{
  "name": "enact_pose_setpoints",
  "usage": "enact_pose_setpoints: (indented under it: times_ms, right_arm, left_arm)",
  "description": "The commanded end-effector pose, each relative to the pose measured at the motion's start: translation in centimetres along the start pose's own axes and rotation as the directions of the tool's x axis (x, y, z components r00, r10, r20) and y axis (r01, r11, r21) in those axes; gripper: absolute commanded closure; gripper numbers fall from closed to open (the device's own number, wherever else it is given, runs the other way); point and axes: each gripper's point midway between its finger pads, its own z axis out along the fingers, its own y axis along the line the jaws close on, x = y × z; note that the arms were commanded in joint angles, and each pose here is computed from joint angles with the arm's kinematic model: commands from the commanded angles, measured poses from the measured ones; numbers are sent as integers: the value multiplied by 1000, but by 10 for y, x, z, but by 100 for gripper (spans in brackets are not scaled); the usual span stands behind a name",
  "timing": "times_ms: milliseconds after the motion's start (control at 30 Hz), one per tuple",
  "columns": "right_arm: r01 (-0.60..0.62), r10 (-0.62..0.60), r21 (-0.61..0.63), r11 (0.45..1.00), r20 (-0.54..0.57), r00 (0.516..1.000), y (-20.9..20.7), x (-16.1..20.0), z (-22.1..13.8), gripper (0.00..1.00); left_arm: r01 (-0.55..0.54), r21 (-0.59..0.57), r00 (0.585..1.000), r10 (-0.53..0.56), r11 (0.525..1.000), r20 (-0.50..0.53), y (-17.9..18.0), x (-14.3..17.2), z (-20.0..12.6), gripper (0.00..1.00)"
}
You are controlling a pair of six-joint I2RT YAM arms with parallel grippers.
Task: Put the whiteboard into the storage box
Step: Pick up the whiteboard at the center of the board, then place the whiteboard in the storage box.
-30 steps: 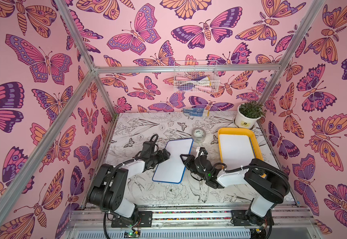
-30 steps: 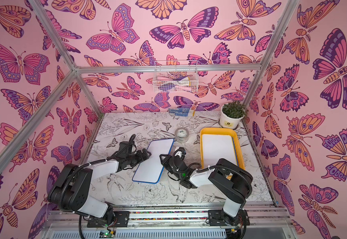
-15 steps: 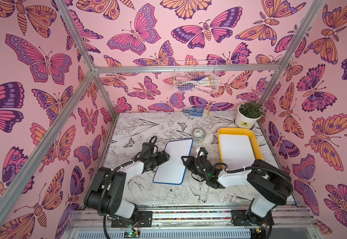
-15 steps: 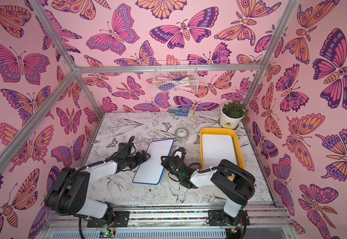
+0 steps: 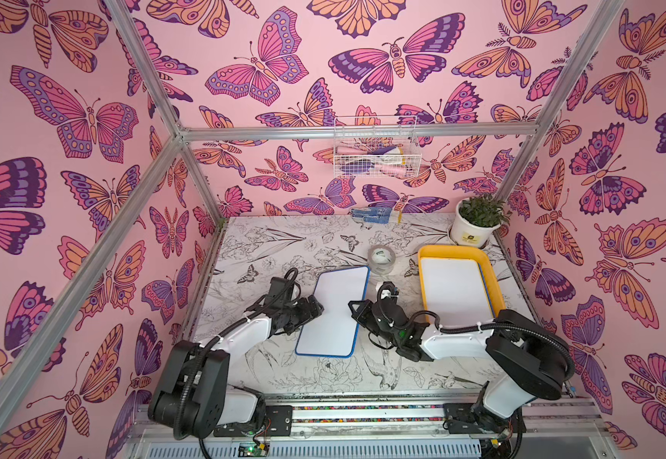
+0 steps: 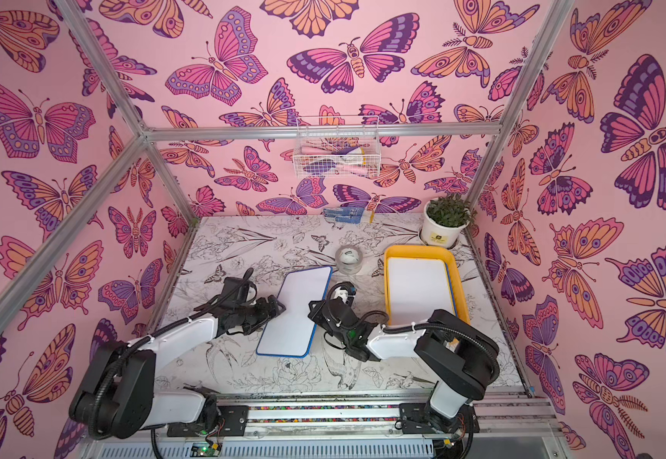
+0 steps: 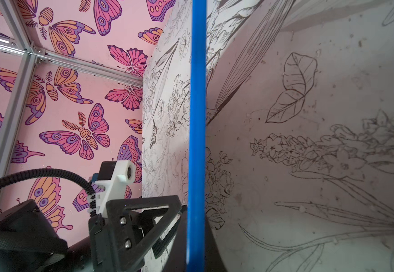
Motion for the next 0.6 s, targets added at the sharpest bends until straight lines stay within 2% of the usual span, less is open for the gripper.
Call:
enact_pose_setpoints:
  times_ms: [0, 133, 333, 400, 567]
  right_arm:
    - [33, -29, -99, 995, 47, 999, 56, -20, -15, 100]
    - [140, -138, -54, 989, 45, 989, 72, -29, -32, 100]
    - [292, -292, -3, 956, 57, 955, 93, -59, -66, 100]
    - [335, -335, 13, 942, 51, 941, 97, -75, -81, 100]
    - [354, -356, 38, 934, 52, 933, 87, -127, -122, 100]
  left_arm:
    - [1, -52, 1000, -2, 999, -5, 6, 6, -11, 9]
    - [-28, -54, 998, 31, 998, 53, -1, 0, -28, 10]
    - [-89, -80, 993, 95, 993, 77, -15, -2, -37, 11]
    - [-111, -86, 990, 117, 990, 76, -22, 0, -37, 12]
    - [-179, -98, 980, 186, 979, 70, -42, 5, -34, 12]
